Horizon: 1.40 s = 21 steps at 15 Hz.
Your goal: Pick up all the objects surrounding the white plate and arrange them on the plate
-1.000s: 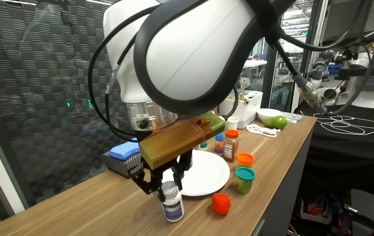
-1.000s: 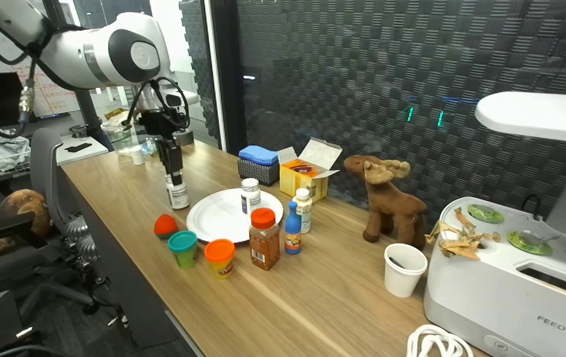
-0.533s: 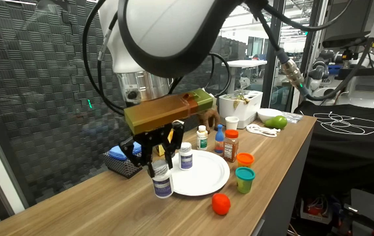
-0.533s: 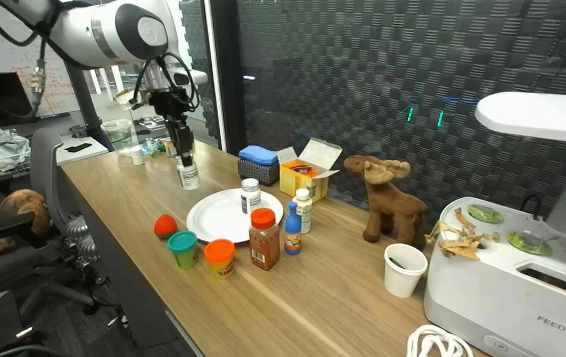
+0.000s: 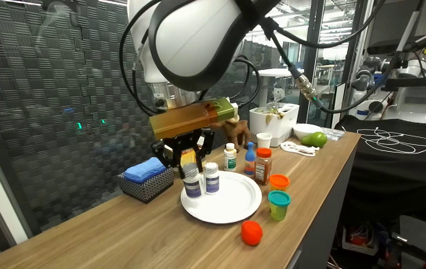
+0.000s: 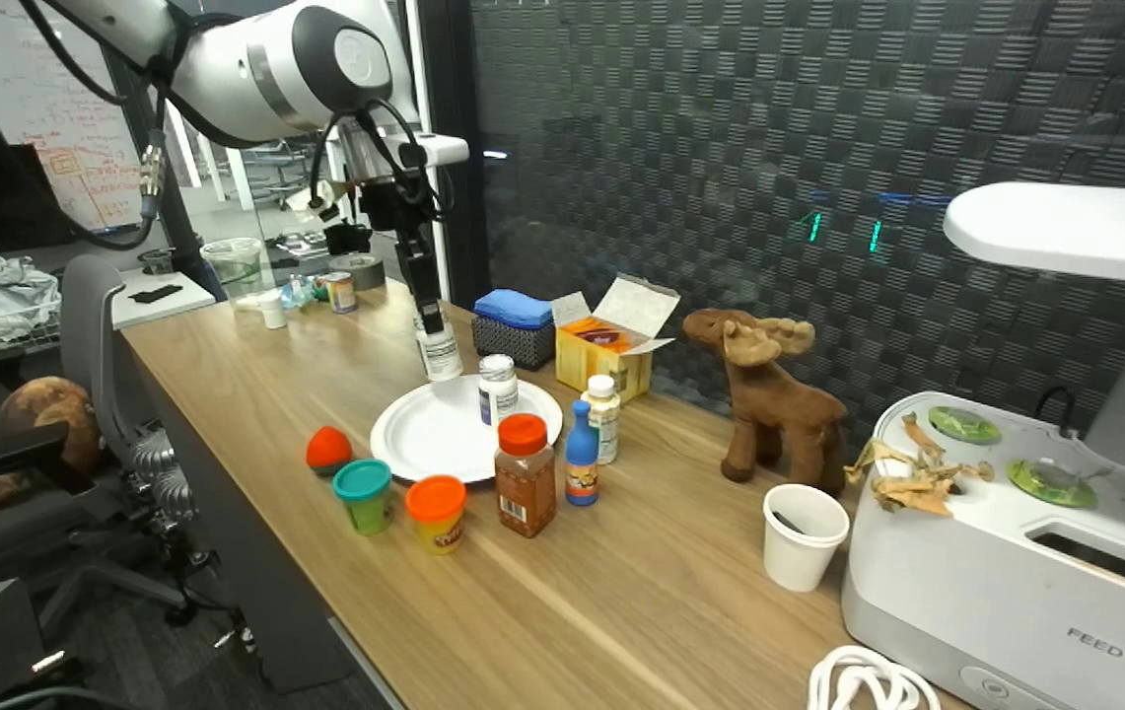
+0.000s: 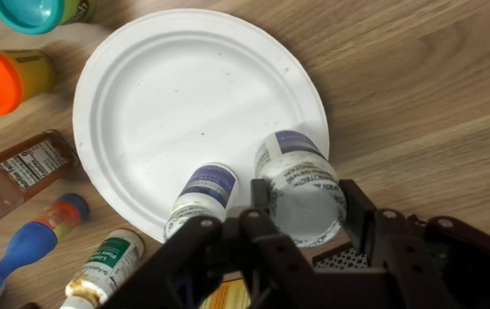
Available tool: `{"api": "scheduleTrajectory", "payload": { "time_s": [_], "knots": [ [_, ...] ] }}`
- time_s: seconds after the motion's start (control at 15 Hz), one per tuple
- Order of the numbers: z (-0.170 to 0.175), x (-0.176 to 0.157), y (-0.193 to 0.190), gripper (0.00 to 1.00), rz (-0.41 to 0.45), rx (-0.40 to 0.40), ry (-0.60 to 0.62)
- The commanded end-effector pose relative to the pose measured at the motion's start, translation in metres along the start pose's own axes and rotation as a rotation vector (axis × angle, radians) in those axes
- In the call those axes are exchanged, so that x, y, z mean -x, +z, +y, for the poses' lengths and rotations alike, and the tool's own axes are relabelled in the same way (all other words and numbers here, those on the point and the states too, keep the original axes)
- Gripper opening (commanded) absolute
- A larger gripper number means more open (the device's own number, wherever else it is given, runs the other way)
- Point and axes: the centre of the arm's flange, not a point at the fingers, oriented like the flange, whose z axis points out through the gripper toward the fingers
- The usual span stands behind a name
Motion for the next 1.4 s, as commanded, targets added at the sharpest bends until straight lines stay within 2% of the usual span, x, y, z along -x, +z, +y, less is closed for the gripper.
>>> {"api": "scheduleTrajectory", "payload": {
  "time_s": [0.0,0.27,0.6,0.87,1.33],
  "knots": [
    [0.001,-0.015,0.011,0.2,-0.039,0.028,0.067],
    [0.01,-0.018,0.03,0.2,-0.076,0.045,0.104],
    [0.014,-0.029,0.04,0.2,-0.096,0.025,0.18],
    [0.019,-0.038,0.051,0.2,-0.084,0.039,0.251],
    [0.02,-0.045,0.048,0.2,-0.179,-0.03,0.334]
  ]
}}
